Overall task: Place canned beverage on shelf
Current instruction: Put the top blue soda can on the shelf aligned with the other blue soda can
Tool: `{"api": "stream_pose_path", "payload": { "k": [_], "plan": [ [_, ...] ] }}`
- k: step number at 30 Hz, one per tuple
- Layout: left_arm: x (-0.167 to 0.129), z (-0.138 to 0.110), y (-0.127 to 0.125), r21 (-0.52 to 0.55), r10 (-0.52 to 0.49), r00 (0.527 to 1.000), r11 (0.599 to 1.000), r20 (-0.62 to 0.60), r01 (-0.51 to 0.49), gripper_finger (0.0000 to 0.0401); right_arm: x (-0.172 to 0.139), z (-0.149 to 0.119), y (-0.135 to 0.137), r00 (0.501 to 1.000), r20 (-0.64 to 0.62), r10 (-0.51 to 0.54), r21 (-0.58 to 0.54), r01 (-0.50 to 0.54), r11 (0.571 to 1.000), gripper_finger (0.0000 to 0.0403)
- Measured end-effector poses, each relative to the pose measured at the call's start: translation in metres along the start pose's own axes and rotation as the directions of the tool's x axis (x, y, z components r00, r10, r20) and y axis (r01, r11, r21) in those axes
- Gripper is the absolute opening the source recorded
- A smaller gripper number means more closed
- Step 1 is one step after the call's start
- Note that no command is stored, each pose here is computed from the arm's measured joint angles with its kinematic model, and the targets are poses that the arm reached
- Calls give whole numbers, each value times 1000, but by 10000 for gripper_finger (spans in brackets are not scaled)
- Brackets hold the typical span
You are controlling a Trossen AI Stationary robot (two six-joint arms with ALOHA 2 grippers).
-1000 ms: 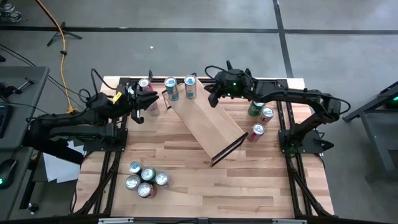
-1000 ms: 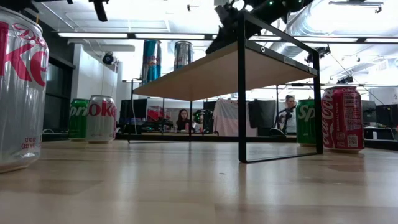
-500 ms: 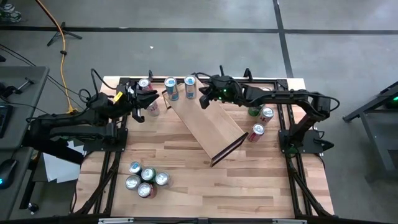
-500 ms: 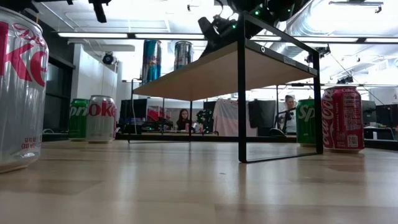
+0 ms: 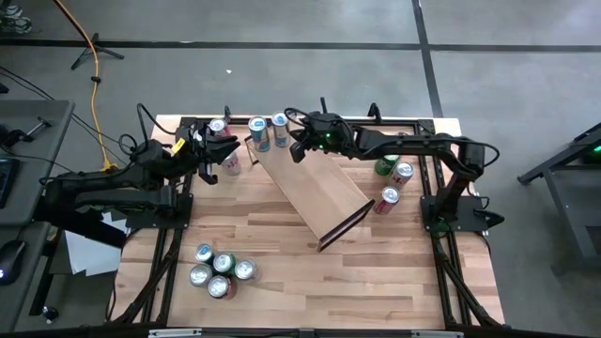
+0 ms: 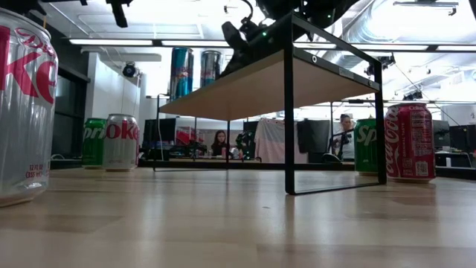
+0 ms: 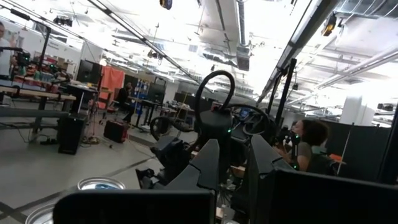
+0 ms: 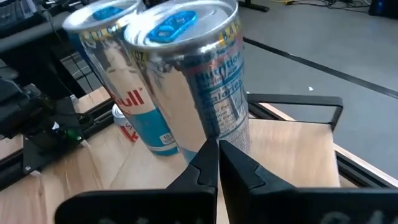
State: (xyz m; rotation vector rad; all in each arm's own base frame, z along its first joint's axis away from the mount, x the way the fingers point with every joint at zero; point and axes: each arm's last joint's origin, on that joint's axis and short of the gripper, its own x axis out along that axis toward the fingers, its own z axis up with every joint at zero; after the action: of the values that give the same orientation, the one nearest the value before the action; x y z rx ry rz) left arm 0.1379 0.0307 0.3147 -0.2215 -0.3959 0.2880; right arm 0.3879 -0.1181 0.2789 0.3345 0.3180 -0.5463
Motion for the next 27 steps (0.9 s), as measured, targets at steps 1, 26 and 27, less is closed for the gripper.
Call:
{"api": "stream_pose_path", "payload": {
  "k": [1, 26, 27],
  "plan": [
    [0, 0, 0, 0, 0, 1000, 1000, 0, 0, 0, 1, 0, 0, 1000, -3, -1, -1, 1, 1000, 0],
    [0, 0, 1, 3, 25, 1000, 1000, 4, -25, 0, 12, 2, 5, 996, 54, 74, -34, -73, 997, 0],
    [0, 0, 1, 5, 26, 1000, 1000, 4, -26, 0, 12, 1, 4, 996, 46, 75, -52, -72, 996, 0]
  ]
}}
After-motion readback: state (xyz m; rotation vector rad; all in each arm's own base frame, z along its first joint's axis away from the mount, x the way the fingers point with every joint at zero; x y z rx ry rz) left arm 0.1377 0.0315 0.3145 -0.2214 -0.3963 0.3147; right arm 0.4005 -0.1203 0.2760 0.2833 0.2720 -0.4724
